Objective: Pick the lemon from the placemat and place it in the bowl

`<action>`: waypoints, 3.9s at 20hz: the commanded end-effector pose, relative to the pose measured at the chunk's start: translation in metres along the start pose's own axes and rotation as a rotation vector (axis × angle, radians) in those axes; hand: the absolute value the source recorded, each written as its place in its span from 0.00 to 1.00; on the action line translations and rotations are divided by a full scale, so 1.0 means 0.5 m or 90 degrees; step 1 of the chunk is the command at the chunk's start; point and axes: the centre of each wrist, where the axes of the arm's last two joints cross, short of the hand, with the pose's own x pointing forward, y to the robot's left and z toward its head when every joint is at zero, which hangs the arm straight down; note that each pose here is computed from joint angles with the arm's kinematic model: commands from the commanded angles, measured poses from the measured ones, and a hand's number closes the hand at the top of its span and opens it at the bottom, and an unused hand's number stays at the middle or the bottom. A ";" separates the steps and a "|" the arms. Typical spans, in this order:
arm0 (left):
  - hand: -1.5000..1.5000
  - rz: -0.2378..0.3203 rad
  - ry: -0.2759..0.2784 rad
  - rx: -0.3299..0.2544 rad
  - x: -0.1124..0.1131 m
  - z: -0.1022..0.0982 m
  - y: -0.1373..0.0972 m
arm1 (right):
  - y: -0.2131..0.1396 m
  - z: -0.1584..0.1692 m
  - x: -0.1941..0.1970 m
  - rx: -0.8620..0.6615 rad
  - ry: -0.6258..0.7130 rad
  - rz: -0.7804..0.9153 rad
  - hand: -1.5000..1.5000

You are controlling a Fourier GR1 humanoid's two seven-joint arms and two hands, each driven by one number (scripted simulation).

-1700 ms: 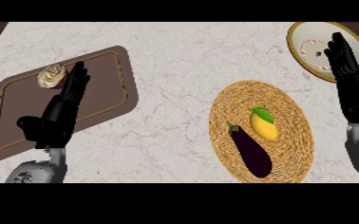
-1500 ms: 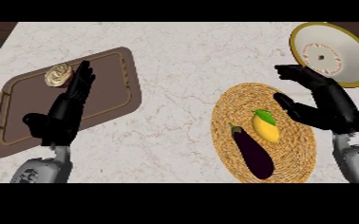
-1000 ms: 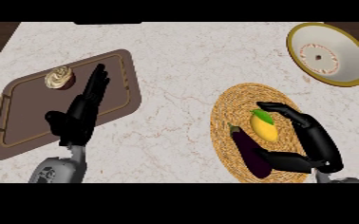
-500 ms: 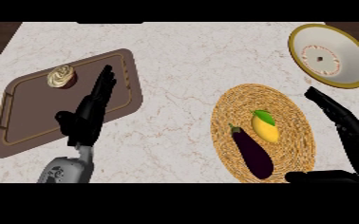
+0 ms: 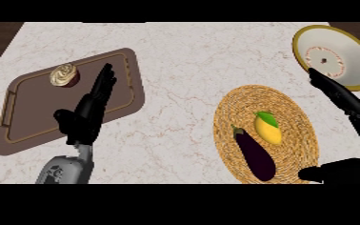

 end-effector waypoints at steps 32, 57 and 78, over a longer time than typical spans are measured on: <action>0.50 0.001 0.004 0.004 -0.008 0.019 0.050 | 0.037 -0.008 -0.133 0.162 0.137 -0.089 0.00; 0.50 0.007 0.012 -0.005 0.029 0.018 0.015 | 0.184 -0.047 -0.240 0.148 0.180 0.018 0.00; 0.50 -0.007 -0.005 -0.001 -0.005 -0.009 -0.005 | 0.054 0.005 -0.264 0.236 0.040 -0.006 1.00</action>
